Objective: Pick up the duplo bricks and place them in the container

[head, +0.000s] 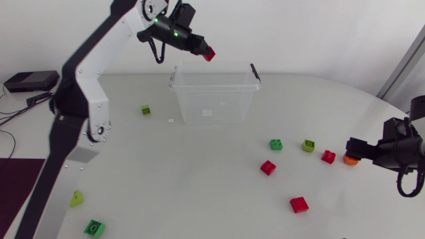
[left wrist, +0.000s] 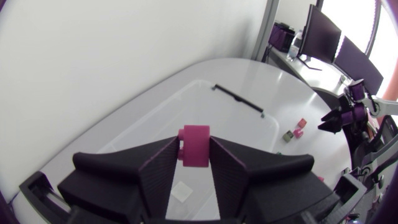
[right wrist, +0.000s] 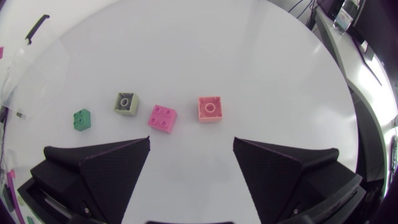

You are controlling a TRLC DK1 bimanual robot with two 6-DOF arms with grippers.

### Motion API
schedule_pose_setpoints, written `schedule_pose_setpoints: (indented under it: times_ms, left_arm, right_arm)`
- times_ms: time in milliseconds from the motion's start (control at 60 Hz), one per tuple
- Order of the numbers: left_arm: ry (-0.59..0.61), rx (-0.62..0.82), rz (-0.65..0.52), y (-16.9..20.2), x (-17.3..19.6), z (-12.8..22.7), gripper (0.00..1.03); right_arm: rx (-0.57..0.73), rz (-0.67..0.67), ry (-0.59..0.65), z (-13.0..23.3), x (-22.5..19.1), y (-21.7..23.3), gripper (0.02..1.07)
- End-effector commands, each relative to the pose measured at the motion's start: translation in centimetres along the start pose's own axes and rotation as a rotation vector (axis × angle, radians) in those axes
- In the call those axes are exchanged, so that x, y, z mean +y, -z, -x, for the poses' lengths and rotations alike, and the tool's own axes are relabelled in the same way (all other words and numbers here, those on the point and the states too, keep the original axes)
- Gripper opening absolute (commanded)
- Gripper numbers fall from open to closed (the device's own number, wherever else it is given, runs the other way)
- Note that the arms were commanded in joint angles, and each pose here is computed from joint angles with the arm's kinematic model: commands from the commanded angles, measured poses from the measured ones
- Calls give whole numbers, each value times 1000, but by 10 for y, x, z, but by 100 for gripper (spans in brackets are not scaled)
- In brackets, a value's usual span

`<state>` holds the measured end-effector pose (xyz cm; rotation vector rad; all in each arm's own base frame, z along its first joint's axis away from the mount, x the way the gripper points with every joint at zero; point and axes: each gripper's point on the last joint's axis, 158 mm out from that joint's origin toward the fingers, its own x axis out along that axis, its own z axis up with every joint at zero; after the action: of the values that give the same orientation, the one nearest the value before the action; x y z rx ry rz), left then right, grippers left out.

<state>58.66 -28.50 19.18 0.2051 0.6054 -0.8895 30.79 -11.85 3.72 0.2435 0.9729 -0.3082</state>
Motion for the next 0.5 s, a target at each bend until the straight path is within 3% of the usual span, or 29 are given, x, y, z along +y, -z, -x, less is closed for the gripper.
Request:
schedule_pose_setpoints:
  times_ms: [0,117,183,267,483]
  left_arm:
    - [29,179,51,73,-8,-50,48]
    - [-38,265,52,81,-7,-34,51]
    - [-157,149,-10,15,-7,8,51]
    - [-188,92,4,-11,-9,29,51]
    - [-191,92,108,-18,-8,76,51]
  right_arm:
    - [25,-1,-8,-3,-5,-2,102]
    - [52,4,-5,-11,-7,2,102]
    - [78,5,-8,-19,-6,6,102]
    - [98,20,6,-29,-4,8,102]
    - [79,31,40,-35,-12,2,102]
